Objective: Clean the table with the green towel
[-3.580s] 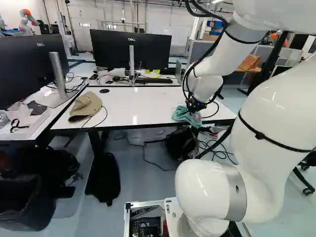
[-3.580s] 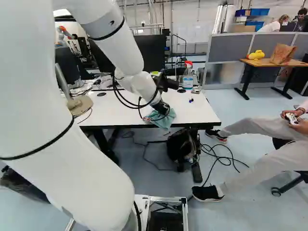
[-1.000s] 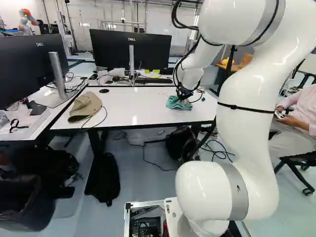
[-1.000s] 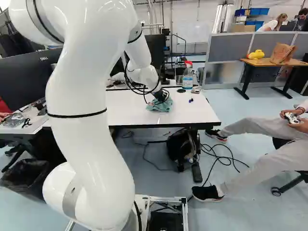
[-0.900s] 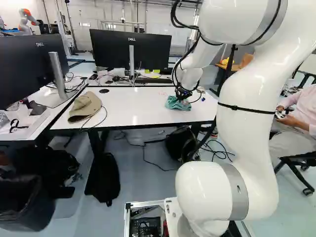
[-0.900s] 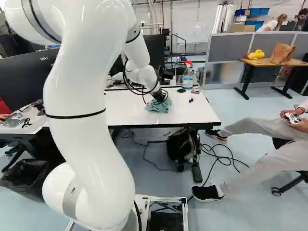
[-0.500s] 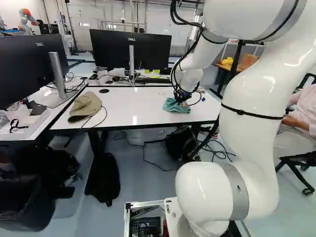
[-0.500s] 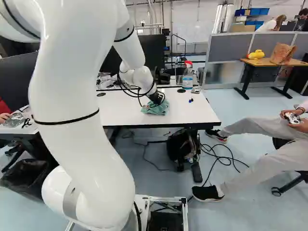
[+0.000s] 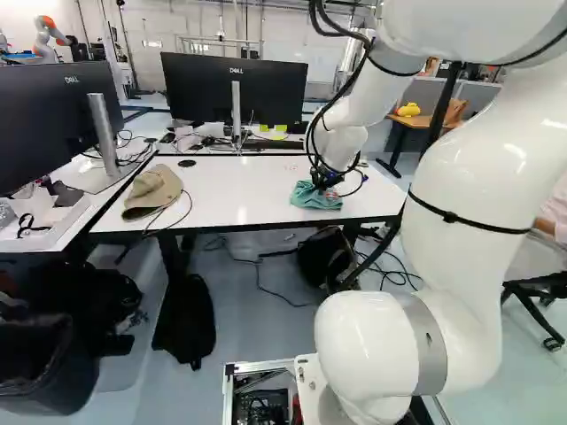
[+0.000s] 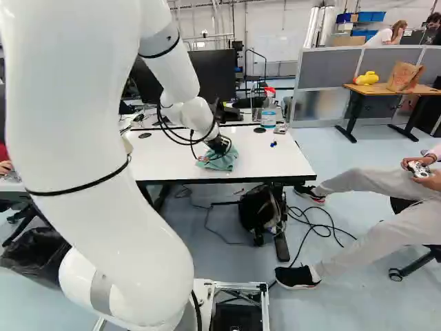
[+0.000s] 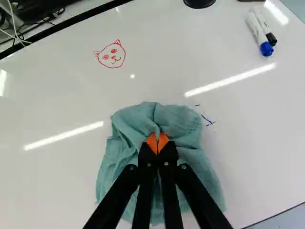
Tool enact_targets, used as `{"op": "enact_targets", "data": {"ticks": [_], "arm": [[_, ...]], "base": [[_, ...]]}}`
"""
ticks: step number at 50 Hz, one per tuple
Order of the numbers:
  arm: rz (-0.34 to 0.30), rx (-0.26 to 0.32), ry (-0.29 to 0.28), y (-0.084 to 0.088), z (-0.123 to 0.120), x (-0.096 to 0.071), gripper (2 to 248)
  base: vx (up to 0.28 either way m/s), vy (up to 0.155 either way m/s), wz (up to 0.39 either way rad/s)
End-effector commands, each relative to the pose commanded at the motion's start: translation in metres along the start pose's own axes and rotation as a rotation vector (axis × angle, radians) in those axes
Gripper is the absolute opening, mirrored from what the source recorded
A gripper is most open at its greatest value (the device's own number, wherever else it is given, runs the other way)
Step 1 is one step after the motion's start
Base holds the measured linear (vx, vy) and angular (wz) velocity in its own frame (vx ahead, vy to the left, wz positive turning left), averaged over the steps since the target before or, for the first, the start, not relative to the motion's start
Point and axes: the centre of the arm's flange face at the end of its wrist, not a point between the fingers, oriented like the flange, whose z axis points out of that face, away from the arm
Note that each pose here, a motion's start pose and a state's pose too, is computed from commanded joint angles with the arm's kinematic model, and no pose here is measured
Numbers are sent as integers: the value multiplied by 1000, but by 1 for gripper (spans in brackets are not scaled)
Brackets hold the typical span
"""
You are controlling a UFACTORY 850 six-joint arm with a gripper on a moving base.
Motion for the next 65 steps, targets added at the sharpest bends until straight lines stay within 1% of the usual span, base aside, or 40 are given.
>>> {"op": "enact_targets", "data": {"ticks": [19, 25, 31, 44, 65], "arm": [[2, -3, -6, 7, -23, -30, 23], [8, -7, -6, 12, -30, -39, 23], [21, -17, -5, 20, -34, -43, 23], [59, -45, 1, 39, -33, -38, 23], [118, -87, 10, 68, -21, -16, 23]], "base": [[0, 0, 0], [0, 0, 0], [0, 0, 0], [0, 0, 0], [0, 0, 0]]}}
